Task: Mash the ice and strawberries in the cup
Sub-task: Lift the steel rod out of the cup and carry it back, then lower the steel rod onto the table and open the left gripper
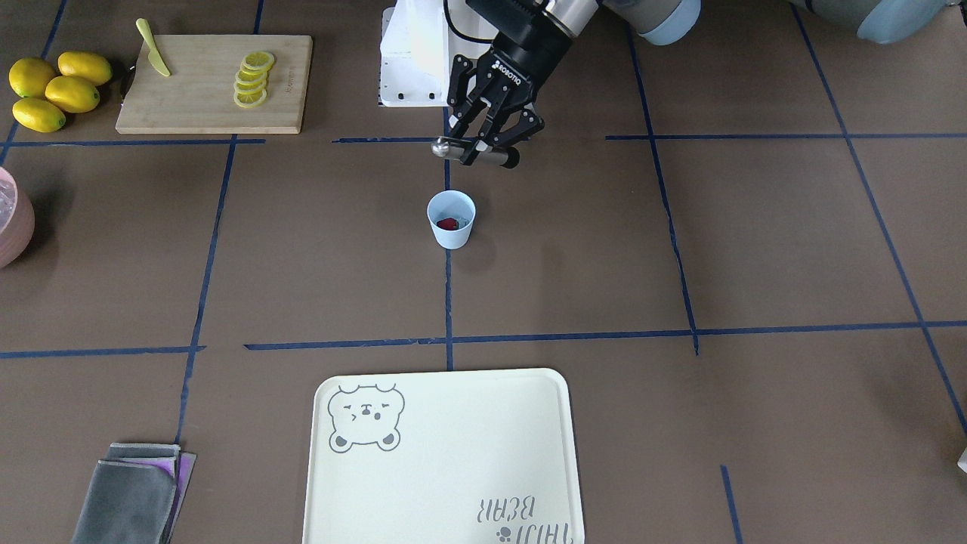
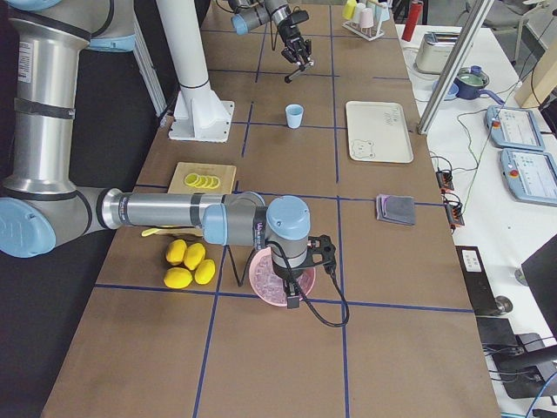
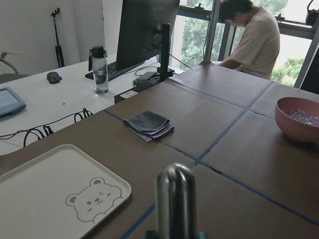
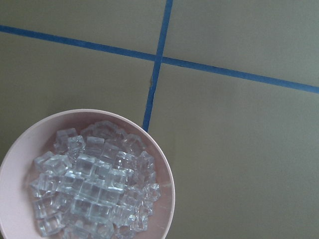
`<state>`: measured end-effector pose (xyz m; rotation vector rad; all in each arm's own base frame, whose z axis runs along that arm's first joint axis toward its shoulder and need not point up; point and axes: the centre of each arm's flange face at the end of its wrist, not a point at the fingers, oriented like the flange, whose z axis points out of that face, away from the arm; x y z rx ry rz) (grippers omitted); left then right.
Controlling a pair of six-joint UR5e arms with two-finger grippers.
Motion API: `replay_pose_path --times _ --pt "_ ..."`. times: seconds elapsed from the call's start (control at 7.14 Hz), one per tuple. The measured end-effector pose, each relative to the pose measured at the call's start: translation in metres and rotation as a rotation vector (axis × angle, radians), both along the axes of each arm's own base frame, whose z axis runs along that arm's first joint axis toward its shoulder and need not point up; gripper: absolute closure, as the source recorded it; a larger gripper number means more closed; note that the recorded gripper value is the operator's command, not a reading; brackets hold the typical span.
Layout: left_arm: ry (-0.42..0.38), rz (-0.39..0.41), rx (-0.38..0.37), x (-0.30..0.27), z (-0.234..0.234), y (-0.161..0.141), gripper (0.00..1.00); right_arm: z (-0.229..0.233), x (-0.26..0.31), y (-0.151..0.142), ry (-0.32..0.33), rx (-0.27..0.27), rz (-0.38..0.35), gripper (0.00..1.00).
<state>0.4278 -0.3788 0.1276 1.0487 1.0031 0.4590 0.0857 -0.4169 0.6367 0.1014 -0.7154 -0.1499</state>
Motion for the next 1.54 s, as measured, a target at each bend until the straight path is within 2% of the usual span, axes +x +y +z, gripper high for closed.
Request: replay_pose_path --times 0.28,0.56,0.7,1.12,1.4,1.54 --pt "-0.213 0.013 -0.166 -0.019 0.046 -0.034 0.95 -0.001 0.0 -0.002 0.0 0.003 -0.001 0.01" --pt "-0.418 -0.049 -0.368 -0.069 0.125 -0.076 0.96 -0.001 0.0 -0.002 -0.001 0.003 -0.001 0.01" --pt "-0.491 -0.095 -0.456 -0.095 0.169 -0.089 0.95 -0.001 -0.001 -0.002 -0.001 0.003 -0.001 0.01" --pt "-0.619 -0.218 -0.745 -0.166 0.311 -0.119 0.95 0.0 -0.001 -0.002 -0.001 0.001 -0.002 0.01" --pt "-0.641 -0.217 -0.921 -0.204 0.393 -0.131 0.95 0.0 -0.001 -0.002 -0.001 0.0 -0.003 0.01" --pt "-0.626 -0.205 -0.964 -0.216 0.423 -0.13 0.95 0.0 -0.001 -0.002 -0.001 0.0 -0.003 0.01"
